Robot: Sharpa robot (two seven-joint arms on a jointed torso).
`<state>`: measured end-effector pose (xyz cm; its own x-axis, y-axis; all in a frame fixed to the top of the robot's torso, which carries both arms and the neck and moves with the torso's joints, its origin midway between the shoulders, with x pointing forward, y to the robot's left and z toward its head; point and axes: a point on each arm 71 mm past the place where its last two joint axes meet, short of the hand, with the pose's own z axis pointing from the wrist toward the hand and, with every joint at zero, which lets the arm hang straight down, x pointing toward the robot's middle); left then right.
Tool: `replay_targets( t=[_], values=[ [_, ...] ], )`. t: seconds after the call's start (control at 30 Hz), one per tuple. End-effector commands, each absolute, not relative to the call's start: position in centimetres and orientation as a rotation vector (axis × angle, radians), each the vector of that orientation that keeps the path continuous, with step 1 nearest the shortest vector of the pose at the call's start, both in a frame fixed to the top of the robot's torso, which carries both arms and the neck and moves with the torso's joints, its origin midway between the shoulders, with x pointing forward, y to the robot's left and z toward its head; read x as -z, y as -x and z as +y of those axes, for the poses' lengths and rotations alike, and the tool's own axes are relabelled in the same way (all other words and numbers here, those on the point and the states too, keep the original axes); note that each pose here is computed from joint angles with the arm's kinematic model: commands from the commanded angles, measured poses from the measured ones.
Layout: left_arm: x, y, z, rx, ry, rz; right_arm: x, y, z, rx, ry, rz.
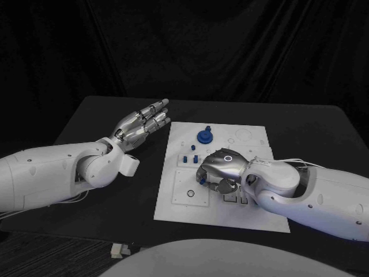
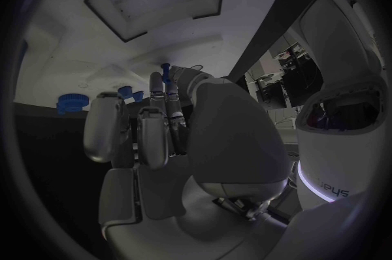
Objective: Assemble the parts on the task board
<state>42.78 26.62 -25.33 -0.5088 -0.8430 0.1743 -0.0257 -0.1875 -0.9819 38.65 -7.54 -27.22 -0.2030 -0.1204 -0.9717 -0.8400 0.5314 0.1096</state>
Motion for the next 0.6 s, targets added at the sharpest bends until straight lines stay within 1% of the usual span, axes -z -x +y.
replay_targets(
  t=[0.03, 0.6],
  values=[
    [25.14, -42.71, 26.5, 1.793, 1.015, 1.451, 27.42, -38.59, -7.52, -0.803, 0.829, 1.671],
    [25.25, -42.7, 26.43, 1.797, 1.019, 1.461, 27.57, -38.52, -7.35, -0.806, 0.832, 1.674]
  ],
)
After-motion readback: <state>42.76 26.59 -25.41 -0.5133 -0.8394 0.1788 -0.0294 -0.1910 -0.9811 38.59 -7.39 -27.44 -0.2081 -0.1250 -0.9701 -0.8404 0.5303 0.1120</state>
